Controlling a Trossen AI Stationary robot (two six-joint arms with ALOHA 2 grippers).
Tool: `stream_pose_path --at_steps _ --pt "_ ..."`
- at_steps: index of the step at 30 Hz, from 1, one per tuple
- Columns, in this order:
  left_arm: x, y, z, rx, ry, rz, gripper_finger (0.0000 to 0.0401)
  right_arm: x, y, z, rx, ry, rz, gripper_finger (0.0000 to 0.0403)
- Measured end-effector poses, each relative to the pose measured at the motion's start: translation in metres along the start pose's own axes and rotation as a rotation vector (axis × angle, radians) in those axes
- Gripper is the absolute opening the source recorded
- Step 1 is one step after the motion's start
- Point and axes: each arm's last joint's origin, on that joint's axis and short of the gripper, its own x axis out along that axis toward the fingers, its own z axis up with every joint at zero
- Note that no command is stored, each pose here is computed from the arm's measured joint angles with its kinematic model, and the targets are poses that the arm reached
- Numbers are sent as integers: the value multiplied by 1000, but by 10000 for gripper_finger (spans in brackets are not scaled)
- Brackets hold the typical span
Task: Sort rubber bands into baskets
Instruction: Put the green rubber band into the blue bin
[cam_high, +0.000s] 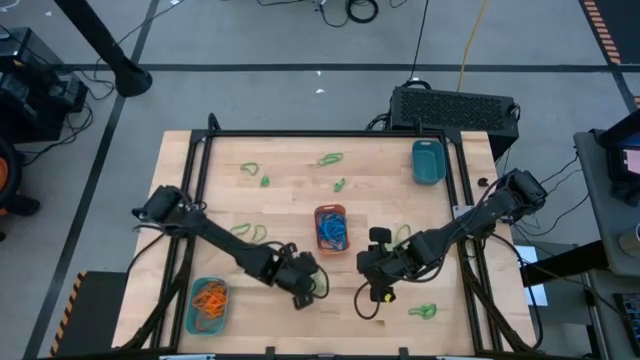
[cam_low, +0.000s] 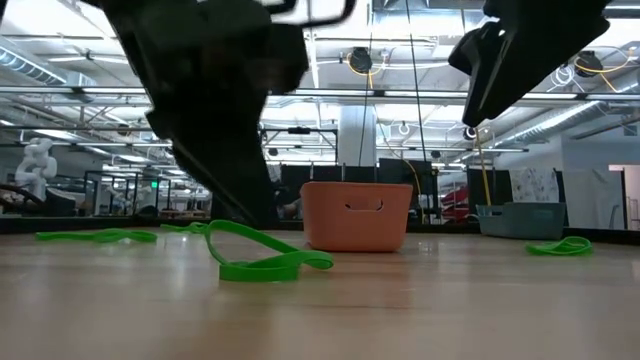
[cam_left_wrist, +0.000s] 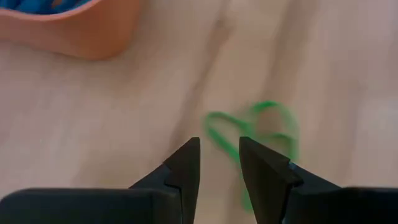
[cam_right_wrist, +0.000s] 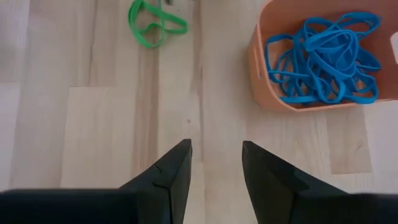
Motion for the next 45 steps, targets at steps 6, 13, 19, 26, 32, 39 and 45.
stream_pose_path --at_steps 6,13,19,26,32,39,45 --pt "10 8 -2 20 54 27 118 -1 3 -2 -10 0 5 135" --pt "9 4 -6 60 54 31 118 -1 4 -2 -12 -1 6 135" --pt "9 6 -1 63 -33 102 118 -1 4 -1 -11 -3 8 135" --pt "8 -4 -3 130 13 -40 118 -1 4 -1 -22 -4 8 135" --pt "7 -7 -1 133 -13 -67 118 -1 4 -1 -21 -4 8 135" --pt "7 -9 -7 163 52 -99 118 -1 4 -1 -21 -4 8 135" --pt "6 -7 -11 166 80 -66 118 -1 4 -1 -21 -5 8 135"
